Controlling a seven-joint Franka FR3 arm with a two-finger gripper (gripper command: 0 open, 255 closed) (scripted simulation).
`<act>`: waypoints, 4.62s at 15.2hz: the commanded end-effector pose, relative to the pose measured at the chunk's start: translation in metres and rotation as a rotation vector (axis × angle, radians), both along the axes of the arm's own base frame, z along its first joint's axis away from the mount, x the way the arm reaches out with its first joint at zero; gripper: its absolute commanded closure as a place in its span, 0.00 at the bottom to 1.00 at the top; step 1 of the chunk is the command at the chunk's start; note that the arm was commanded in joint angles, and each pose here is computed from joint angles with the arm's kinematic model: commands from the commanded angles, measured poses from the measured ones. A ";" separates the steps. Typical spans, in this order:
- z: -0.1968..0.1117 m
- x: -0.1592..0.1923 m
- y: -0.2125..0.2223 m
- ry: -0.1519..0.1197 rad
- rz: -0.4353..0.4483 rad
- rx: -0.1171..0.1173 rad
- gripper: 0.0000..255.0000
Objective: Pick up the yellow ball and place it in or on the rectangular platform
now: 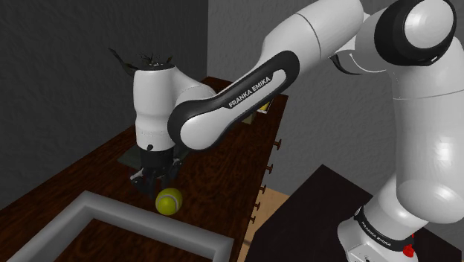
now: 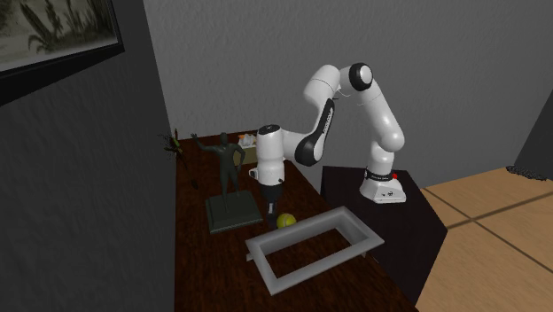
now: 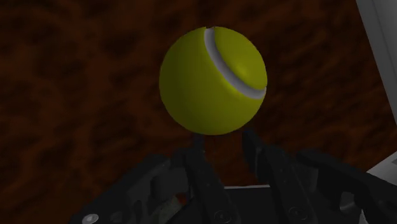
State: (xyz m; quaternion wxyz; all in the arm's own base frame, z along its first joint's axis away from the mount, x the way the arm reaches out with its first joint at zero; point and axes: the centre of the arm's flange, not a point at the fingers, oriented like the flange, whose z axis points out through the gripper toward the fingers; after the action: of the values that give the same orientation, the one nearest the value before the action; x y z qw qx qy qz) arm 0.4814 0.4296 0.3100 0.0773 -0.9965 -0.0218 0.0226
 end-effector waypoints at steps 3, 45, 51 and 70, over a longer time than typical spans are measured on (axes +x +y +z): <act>0.000 0.000 0.000 0.000 0.000 0.000 1.00; 0.033 -0.053 0.013 -0.071 0.175 -0.160 1.00; 0.064 -0.053 0.013 -0.071 0.175 -0.160 1.00; 0.165 -0.053 0.013 -0.071 0.175 -0.160 1.00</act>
State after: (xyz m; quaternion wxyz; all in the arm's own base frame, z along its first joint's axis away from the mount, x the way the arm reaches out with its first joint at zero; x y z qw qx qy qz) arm 0.4284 0.4428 0.4696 -0.0054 -0.9940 -0.1096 -0.0047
